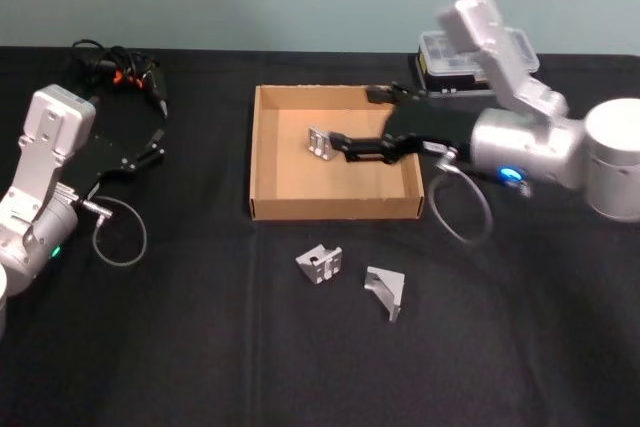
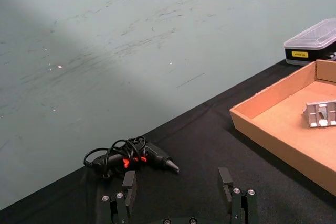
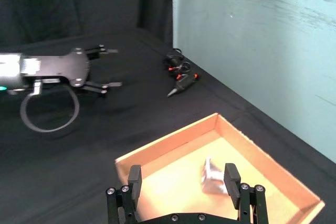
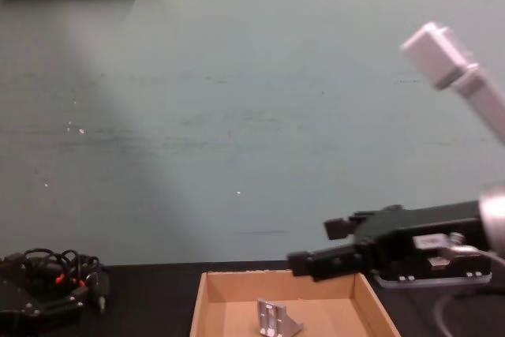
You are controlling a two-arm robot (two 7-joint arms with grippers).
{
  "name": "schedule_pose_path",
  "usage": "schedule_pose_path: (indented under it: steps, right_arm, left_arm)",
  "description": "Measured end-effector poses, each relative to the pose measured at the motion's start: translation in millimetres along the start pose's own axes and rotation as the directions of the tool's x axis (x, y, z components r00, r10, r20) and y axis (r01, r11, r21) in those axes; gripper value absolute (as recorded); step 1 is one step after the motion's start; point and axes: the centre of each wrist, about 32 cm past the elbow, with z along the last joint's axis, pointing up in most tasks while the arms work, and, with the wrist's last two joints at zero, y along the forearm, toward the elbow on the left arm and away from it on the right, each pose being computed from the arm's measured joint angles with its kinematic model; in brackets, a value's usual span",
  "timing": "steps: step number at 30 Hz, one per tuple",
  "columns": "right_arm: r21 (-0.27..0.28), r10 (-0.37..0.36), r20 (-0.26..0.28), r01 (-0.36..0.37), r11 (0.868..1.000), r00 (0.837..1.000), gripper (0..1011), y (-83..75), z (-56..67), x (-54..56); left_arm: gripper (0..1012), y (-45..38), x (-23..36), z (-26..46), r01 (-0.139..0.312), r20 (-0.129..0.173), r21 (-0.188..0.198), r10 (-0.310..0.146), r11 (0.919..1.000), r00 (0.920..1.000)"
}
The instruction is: Use one hand to pick up the angle iron from the table and place it into the box.
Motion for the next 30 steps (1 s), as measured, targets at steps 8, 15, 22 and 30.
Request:
schedule_pose_path:
  steps: [8, 15, 22, 30]
  right_arm:
    - [0.023, 0.079, 0.026, -0.079, 0.997, 0.997, 1003, -52.8, -19.2, -14.9]
    - [0.023, 0.130, 0.012, -0.130, 0.991, 0.991, 1003, -78.6, -42.2, -21.6]
    - [0.018, 0.194, 0.030, -0.194, 0.981, 0.981, 1003, -91.7, -61.0, -24.4]
    - [0.014, 0.217, 0.032, -0.218, 0.976, 0.976, 1003, -94.5, -69.4, -26.1]
  left_arm:
    - [1011, 0.0, 0.0, 0.0, 0.000, 0.000, 0.000, 0.000, 1.0000, 1.0000]
    - [1011, 0.0, 0.0, 0.0, 0.000, 0.000, 0.000, 0.000, 1.0000, 1.0000]
    - [1011, 0.0, 0.0, 0.0, 0.000, 0.000, 0.000, 0.000, 1.0000, 1.0000]
    - [1011, 0.0, 0.0, 0.0, 0.000, 0.000, 0.000, 0.000, 1.0000, 1.0000]
